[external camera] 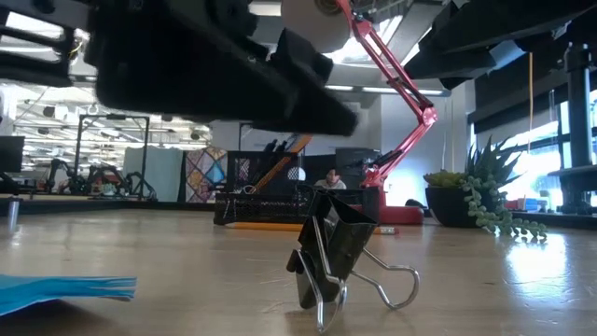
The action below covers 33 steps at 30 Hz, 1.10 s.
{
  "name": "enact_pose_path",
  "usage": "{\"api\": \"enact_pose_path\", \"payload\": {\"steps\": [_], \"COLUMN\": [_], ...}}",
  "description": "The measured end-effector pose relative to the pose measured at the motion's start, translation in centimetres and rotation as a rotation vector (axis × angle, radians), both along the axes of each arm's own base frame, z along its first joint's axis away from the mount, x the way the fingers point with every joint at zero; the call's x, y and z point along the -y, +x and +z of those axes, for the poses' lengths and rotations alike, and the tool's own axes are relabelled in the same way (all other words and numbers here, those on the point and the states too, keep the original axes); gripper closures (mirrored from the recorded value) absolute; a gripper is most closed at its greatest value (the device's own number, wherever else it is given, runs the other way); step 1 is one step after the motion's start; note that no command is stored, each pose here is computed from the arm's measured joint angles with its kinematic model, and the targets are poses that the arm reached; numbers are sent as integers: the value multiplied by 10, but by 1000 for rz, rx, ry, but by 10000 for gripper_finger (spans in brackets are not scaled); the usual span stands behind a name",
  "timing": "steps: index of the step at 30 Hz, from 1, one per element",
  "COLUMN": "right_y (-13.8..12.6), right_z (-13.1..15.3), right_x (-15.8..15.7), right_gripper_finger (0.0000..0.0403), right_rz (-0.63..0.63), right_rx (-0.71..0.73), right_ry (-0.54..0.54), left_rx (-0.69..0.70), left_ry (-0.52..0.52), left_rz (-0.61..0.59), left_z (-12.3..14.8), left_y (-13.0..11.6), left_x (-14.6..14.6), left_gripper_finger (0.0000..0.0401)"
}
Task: Pick and place office supplies into organizer
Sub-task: Put the black binder clip into the black desk organizer
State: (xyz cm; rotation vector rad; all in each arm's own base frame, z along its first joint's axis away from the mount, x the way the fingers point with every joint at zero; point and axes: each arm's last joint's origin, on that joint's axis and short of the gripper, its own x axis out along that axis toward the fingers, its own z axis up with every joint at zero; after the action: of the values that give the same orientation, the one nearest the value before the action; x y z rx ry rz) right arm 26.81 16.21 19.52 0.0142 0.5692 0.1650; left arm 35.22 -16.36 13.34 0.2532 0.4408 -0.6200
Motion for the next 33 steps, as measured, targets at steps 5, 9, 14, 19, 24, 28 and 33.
{"api": "enact_pose_path", "payload": {"steps": [5, 9, 14, 19, 24, 28, 33], "right_y": [0, 0, 0, 0, 0, 0, 0], "right_z": [0, 0, 0, 0, 0, 0, 0], "right_x": [0, 0, 0, 0, 0, 0, 0], "right_gripper_finger": [240, 240, 240, 240, 240, 240, 240], "right_rz": [1, 1, 0, 0, -1, 0, 0], "right_rx": [0, 1, 1, 1, 0, 0, 0], "right_ry": [-1, -1, -1, 0, 0, -1, -2], "left_rx": [55, 33, 24, 8, -21, -30, -82], "left_ry": [-70, -72, -69, -89, -101, -101, -93], "left_rz": [-44, -42, -40, -70, -47, -42, -33], "left_z": [-9, -19, -26, -32, -35, -35, -39], "left_y": [6, 7, 10, 17, 18, 19, 17], "left_x": [4, 5, 6, 8, 4, 3, 2], "left_gripper_finger": [210, 208, 211, 212, 216, 223, 233]}}
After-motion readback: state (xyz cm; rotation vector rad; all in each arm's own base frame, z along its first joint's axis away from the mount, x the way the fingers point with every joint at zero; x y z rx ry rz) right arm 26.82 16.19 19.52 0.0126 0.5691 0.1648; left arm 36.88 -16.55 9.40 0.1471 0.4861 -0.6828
